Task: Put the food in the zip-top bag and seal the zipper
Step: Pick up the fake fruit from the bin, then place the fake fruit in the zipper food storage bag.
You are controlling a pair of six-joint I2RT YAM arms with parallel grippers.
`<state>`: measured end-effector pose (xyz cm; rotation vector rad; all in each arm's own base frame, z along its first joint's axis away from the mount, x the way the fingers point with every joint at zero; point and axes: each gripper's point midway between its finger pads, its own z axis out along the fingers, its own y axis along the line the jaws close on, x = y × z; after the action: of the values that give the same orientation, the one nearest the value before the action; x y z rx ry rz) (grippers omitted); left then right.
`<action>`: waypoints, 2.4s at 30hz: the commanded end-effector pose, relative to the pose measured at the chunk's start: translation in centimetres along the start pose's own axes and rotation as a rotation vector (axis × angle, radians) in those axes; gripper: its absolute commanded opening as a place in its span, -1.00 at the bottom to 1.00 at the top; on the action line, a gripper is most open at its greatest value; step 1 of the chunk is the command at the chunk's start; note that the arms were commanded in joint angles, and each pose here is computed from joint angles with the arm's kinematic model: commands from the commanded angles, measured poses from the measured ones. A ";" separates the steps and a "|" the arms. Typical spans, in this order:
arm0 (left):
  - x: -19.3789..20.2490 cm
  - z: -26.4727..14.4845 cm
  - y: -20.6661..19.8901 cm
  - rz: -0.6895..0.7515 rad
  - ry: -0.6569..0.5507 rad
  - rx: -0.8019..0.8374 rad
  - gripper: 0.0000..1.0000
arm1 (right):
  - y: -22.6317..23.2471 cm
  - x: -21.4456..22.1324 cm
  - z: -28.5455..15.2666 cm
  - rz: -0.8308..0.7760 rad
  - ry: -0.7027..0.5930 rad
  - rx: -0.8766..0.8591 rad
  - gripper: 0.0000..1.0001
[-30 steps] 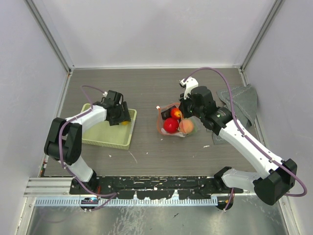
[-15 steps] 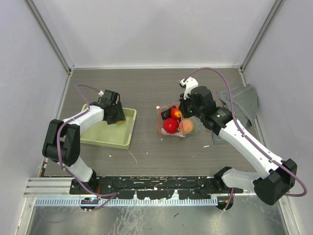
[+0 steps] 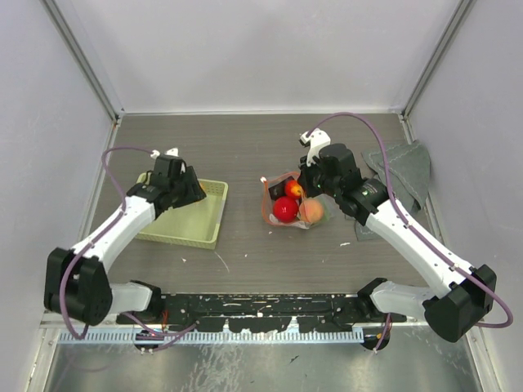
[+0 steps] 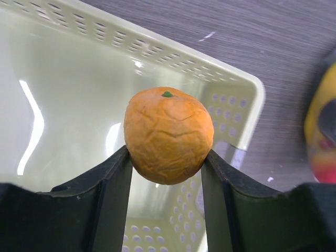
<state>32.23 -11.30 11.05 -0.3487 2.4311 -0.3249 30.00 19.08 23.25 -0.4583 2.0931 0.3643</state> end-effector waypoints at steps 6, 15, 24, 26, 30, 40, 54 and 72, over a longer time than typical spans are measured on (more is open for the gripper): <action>0.4 -5.9 -4.9 0.049 -0.082 0.229 -0.29 | 0.5 -2.4 -0.6 0.007 -0.085 -0.018 -0.99; 2.1 -9.8 -11.7 0.146 -0.133 0.456 -0.30 | 0.6 -2.6 -0.7 0.008 -0.090 -0.022 -0.99; 3.7 -11.7 -17.9 0.271 -0.166 0.617 -0.29 | 0.6 -2.8 -1.1 0.009 -0.100 -0.025 -0.99; 4.2 -11.6 -19.1 0.310 -0.175 0.635 -0.28 | 0.6 -2.8 -1.1 0.008 -0.101 -0.025 -0.99; 4.1 -11.7 -21.6 0.365 -0.200 0.670 -0.27 | 0.7 -2.8 -1.1 0.007 -0.099 -0.032 -0.99; 6.0 -8.7 -26.2 0.488 -0.137 0.681 -0.26 | 0.8 -2.7 -1.1 0.003 -0.098 -0.038 -0.99; 9.6 -5.3 -28.4 0.579 -0.049 0.648 -0.06 | 0.9 -2.6 -1.0 -0.001 -0.095 -0.045 -0.99; 9.1 -7.6 -27.4 0.572 -0.063 0.636 0.57 | 1.0 -2.6 -1.2 0.000 -0.105 -0.052 -0.99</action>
<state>25.27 -39.23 15.71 0.6303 2.2047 -0.7239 29.67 19.41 23.41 -0.4739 2.0881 0.3923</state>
